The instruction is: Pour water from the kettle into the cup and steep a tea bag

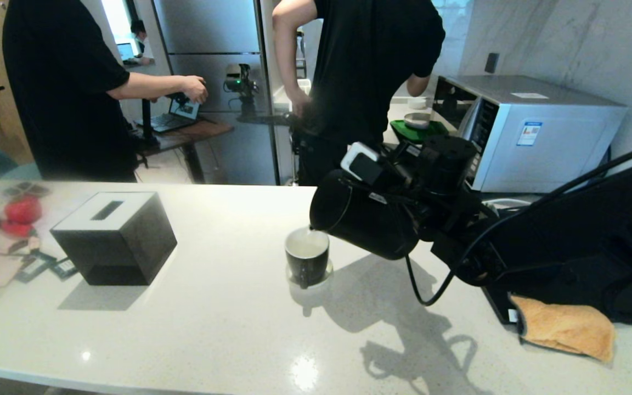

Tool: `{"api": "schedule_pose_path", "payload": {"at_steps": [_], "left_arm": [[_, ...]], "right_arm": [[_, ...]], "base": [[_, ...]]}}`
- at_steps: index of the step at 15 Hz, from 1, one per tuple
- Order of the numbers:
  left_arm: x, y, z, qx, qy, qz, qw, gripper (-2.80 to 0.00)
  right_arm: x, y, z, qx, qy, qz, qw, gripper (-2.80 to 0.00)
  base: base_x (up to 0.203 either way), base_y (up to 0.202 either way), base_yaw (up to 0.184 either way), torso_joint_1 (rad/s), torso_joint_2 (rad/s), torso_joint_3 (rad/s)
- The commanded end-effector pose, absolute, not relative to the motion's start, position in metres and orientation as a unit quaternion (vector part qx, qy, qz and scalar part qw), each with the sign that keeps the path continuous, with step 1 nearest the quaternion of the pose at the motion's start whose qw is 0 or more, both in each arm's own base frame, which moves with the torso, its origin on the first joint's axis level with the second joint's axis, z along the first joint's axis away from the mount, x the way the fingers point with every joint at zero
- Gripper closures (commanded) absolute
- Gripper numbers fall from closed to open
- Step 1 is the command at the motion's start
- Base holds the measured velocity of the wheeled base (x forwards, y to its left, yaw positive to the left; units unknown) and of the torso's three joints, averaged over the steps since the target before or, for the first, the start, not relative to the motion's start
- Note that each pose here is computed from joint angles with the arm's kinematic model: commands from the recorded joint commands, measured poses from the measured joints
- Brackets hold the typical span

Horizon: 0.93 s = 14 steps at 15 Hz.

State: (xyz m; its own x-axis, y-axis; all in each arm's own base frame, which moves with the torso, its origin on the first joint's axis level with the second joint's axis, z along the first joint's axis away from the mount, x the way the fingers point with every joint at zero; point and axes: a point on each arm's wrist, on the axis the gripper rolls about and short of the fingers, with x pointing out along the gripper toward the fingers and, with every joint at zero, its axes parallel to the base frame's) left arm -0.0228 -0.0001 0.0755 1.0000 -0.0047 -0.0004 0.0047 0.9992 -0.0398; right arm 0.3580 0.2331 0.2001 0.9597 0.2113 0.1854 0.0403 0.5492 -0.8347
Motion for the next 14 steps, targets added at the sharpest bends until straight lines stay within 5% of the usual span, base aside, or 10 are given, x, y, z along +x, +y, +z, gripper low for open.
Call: {"api": "schedule_pose_path", "payload": {"at_steps": [1,14], "left_arm": [[-0.0227,-0.0001,0.0755,-0.020,0.001,-0.002,1.000,0.00],[-0.0227,-0.0001,0.0755,-0.020,0.001,-0.002,1.000,0.00]], "right_arm": [[0.3583,0.2335,0.1998,-0.474,-0.135,0.047,0.869,0.00],[0.3568,0.2324,0.2026,-0.470,-0.141,0.043,0.870,0.00]], "base": [[0.000,0.000,0.000,0.000,0.00,0.000],[0.000,0.000,0.000,0.000,0.00,0.000]]}}
